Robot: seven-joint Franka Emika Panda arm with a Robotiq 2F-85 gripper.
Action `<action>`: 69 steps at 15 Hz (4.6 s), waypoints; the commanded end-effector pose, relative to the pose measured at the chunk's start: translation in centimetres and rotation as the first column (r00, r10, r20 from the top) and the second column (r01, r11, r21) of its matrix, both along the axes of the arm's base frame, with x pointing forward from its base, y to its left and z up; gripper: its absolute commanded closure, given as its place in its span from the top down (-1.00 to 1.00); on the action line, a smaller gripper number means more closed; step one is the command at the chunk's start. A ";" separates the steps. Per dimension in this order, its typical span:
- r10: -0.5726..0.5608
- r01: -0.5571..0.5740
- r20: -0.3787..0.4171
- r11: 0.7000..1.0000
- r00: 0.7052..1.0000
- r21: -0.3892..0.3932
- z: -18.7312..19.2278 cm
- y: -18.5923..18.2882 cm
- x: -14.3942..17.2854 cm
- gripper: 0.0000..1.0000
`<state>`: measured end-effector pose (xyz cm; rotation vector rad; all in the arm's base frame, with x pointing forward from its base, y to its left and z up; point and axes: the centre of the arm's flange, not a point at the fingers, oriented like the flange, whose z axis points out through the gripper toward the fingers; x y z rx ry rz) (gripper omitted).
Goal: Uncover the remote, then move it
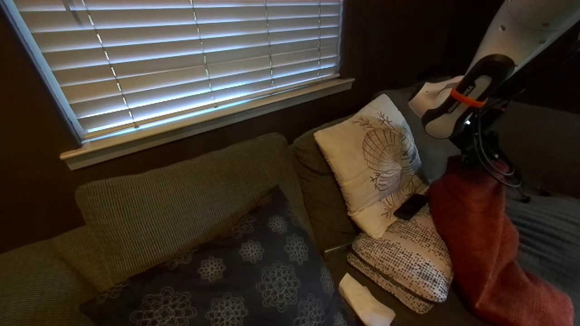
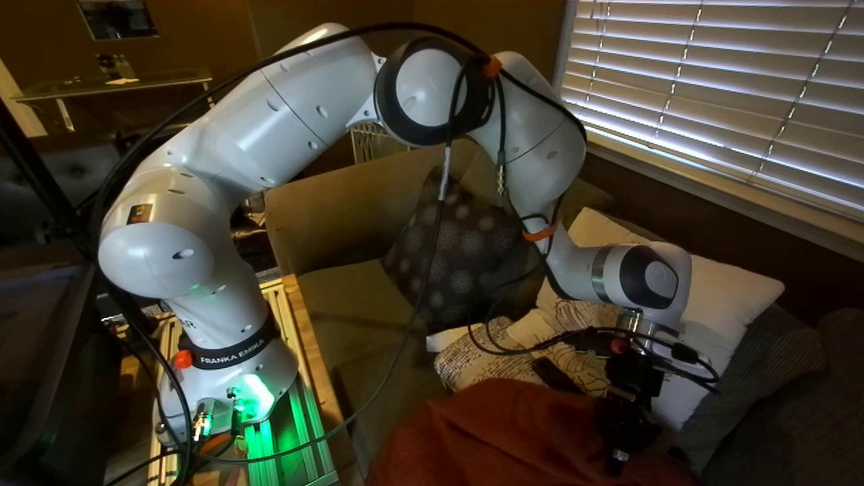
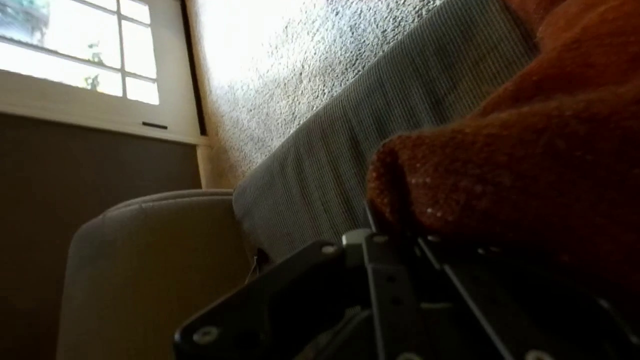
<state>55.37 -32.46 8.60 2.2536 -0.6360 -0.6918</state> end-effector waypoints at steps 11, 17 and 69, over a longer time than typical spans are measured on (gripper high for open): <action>0.310 -0.316 0.074 0.944 0.948 0.096 -1.0 -1.6 -0.1 0.05; 0.444 -0.508 0.323 0.849 0.836 0.146 3.2 2.1 -1.7 0.90; -0.468 0.253 0.608 0.877 0.641 0.409 -9.5 14.7 5.6 1.00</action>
